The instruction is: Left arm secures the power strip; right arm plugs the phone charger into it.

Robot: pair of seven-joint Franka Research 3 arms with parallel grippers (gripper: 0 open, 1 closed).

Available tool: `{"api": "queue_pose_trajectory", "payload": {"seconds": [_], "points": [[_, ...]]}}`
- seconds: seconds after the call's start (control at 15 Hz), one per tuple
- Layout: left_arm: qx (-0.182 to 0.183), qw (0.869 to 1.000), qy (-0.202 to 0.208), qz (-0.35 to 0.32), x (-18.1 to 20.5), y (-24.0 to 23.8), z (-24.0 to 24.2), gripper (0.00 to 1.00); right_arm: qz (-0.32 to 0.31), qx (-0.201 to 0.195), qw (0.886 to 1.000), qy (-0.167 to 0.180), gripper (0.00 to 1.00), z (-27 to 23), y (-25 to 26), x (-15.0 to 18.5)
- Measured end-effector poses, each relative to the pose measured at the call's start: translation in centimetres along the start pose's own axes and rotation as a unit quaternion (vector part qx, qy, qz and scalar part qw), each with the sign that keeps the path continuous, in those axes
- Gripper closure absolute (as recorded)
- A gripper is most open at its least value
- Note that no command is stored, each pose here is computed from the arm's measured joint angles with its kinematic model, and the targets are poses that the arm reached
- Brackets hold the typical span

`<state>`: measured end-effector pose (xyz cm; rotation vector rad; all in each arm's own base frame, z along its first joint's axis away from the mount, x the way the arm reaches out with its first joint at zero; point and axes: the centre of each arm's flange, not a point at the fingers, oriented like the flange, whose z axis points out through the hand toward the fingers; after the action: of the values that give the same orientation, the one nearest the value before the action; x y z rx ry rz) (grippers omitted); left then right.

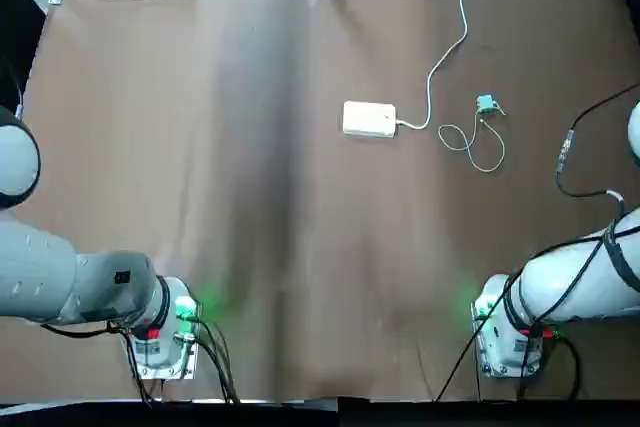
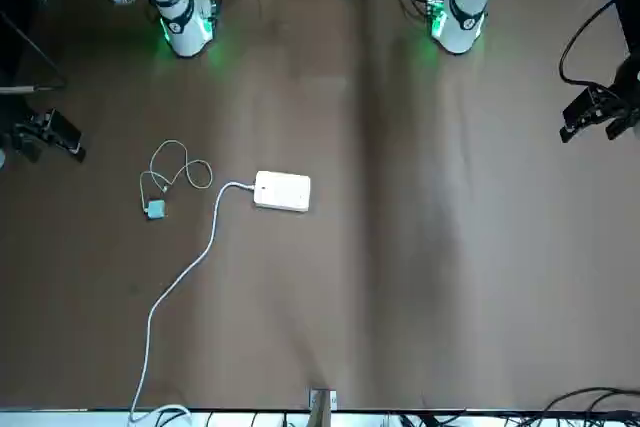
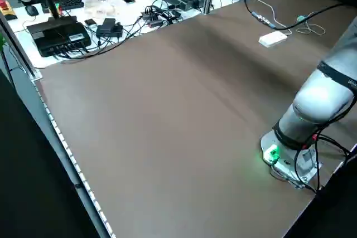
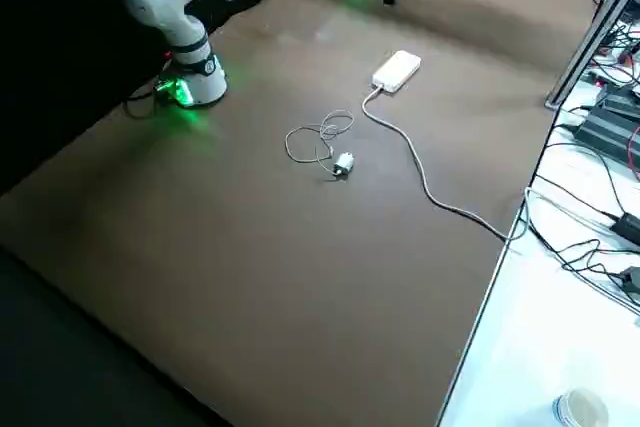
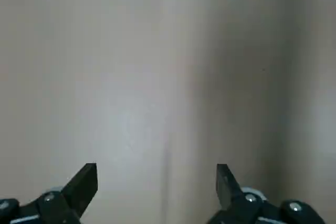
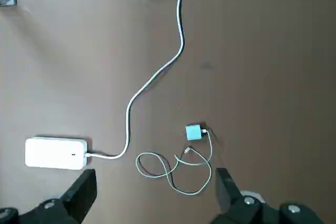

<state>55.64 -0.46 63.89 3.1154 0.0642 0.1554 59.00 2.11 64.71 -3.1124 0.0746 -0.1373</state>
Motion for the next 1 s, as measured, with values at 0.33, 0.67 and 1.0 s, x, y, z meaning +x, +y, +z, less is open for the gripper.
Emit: {"api": "queue_pose_trajectory", "payload": {"seconds": [0.33, 0.67, 1.0], "points": [[0.000, 1.000, 0.000, 0.001, -0.1, 0.2, 0.0, 0.00, 0.001, 0.000, 1.000, 0.000, 0.00, 0.1, 0.1, 0.0], [0.000, 1.000, -0.001, 0.003, -0.1, 0.3, 0.0, 0.00, -0.001, -0.001, 1.000, -0.007, 0.00, 0.6, -0.1, 0.1], [0.000, 1.000, -0.010, 0.008, -0.3, 1.1, 0.3, 0.00, -0.033, -0.002, 0.999, -0.025, 0.00, 2.6, 1.1, 0.5]]}}
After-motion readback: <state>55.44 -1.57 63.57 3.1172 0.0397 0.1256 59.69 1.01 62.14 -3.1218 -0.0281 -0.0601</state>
